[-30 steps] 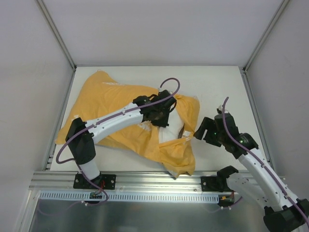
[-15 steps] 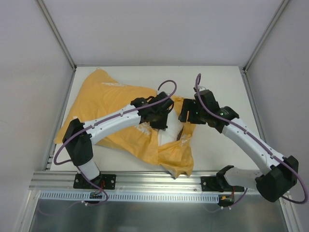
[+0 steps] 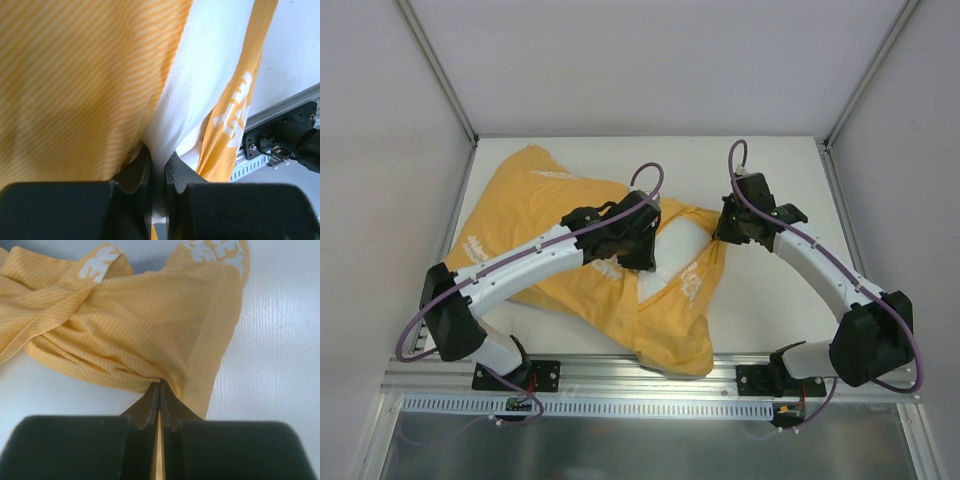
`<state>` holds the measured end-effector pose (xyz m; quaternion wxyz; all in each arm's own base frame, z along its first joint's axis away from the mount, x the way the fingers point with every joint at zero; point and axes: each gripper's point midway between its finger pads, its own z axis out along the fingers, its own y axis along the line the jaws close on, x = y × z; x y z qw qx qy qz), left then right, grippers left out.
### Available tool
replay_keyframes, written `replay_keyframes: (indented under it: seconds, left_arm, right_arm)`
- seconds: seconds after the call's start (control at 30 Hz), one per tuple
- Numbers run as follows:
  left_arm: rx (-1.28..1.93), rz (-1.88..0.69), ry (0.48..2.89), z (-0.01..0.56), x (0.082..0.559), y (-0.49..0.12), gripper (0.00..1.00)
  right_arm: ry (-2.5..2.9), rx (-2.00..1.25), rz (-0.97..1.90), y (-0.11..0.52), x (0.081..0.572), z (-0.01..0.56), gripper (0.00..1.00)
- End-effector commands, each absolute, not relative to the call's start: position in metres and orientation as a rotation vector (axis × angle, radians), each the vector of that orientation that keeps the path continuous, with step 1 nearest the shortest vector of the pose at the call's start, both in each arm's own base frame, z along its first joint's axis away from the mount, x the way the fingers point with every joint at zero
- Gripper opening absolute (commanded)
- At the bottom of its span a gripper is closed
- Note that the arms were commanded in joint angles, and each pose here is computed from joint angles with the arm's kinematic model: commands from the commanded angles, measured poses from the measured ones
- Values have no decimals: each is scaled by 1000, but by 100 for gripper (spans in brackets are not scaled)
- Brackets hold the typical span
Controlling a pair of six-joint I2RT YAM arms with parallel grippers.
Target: Remove the pillowcase from the pillow
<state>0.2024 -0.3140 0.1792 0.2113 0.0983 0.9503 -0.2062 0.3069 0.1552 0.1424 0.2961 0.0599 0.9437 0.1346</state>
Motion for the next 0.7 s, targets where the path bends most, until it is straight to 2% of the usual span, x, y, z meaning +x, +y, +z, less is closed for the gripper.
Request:
replay_keyframes:
  seconds: [0.0, 0.4, 0.67]
  left_arm:
    - [225, -715, 2583, 217, 186, -308, 0]
    - [175, -883, 2479, 253, 156, -267, 0]
    - [184, -966, 2399, 276, 144, -256, 0]
  right_arm:
    - [2441, 266, 307, 132, 326, 150, 1]
    - [2430, 371, 333, 120, 337, 148, 1]
    - [2459, 379, 323, 115, 378, 145, 1]
